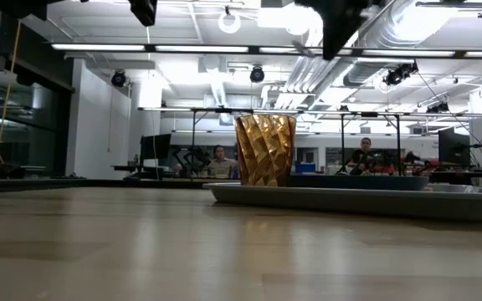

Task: Pick and place plate/cup/fork/spoon on tray
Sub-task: Put the orange spoon on the blue tray to the right of the blue plate

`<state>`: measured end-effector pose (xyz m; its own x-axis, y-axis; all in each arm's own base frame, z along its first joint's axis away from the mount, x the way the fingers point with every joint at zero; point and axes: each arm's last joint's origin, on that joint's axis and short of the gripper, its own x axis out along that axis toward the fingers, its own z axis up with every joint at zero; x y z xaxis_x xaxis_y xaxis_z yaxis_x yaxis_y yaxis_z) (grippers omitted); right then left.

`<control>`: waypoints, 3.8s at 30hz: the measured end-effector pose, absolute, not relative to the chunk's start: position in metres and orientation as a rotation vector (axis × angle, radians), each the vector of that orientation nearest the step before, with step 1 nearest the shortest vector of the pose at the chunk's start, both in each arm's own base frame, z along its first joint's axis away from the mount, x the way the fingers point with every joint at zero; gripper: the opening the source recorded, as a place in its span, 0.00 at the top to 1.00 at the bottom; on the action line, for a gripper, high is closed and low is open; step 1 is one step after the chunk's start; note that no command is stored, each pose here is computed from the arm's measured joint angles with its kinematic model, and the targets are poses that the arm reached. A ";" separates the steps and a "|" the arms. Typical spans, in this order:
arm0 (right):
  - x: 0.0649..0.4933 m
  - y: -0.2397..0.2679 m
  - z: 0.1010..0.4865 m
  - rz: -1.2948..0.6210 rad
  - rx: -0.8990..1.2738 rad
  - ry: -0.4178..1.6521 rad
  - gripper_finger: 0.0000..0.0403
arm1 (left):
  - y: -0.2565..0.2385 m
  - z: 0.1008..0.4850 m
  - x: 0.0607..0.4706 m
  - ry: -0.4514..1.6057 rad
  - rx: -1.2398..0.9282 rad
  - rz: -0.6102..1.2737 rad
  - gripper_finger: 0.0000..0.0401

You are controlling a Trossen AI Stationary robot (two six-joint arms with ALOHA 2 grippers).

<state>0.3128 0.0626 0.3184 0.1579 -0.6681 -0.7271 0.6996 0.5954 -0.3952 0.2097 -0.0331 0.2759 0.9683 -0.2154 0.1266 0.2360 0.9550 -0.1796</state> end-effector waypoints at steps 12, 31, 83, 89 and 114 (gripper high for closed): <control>0.277 -0.167 0.288 -0.962 0.227 1.433 1.00 | -0.042 0.279 0.208 -0.136 -0.164 -0.268 0.63; 0.215 -0.211 0.173 -0.924 0.401 1.519 1.00 | -0.048 0.271 0.215 -0.119 -0.176 -0.142 0.63; 0.240 -0.182 0.155 -0.685 0.388 1.430 1.00 | -0.047 0.271 0.215 -0.125 -0.135 -0.101 0.63; 0.229 -0.177 0.143 -0.731 0.437 1.466 1.00 | -0.047 0.271 0.215 -0.119 -0.135 -0.100 0.63; 0.228 -0.177 0.141 -0.700 0.391 1.483 1.00 | -0.047 0.271 0.215 -0.120 -0.118 -0.095 0.63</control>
